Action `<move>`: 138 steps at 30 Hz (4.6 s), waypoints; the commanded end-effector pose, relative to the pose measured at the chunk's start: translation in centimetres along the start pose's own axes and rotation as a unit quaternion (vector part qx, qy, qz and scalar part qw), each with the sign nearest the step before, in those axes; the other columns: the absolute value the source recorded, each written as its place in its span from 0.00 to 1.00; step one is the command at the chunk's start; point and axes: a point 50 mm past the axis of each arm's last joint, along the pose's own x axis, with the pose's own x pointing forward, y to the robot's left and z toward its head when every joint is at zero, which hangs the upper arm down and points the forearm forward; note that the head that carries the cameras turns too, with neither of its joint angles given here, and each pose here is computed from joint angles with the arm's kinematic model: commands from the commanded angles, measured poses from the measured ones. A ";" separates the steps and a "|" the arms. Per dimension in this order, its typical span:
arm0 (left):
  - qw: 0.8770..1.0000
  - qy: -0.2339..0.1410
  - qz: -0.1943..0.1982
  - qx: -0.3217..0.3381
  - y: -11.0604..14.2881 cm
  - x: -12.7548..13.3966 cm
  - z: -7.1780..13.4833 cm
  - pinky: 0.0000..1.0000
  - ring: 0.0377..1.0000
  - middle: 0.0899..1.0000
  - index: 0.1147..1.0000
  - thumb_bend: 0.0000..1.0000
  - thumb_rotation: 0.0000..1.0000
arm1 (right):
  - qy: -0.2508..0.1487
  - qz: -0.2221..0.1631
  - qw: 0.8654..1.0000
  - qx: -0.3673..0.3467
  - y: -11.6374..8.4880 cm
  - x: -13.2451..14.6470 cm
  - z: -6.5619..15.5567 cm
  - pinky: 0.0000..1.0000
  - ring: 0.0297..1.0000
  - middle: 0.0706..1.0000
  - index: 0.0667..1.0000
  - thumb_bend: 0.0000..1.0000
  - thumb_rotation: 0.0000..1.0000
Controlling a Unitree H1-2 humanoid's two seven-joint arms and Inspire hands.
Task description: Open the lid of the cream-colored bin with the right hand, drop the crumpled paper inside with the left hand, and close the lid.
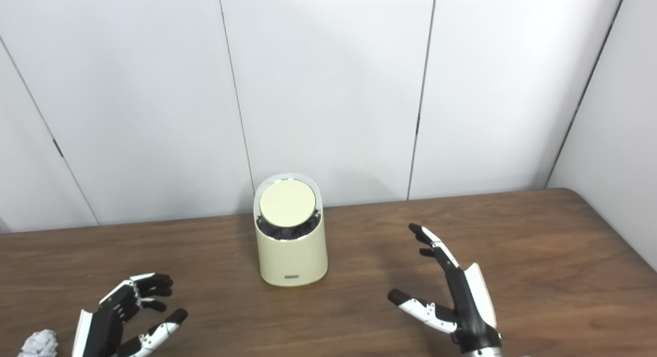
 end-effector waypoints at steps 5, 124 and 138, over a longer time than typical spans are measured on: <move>1.000 -0.021 0.000 0.004 0.3 0.3 0.1 0.51 0.61 0.61 0.58 0.73 0.15 | 0.019 0.006 1.000 0.016 1.5 -1.4 -0.7 0.77 0.85 0.86 0.85 0.66 0.67; 1.000 -0.011 0.002 0.009 -2.3 0.0 1.5 0.52 0.61 0.61 0.59 0.75 0.20 | 0.069 0.058 0.968 -0.233 9.1 19.5 8.7 0.76 0.83 0.85 0.84 0.98 0.24; 1.000 -0.011 0.003 0.010 -2.1 0.1 1.3 0.51 0.60 0.60 0.58 0.76 0.19 | 0.064 0.056 0.970 -0.228 9.0 19.4 8.8 0.76 0.84 0.85 0.85 0.97 0.22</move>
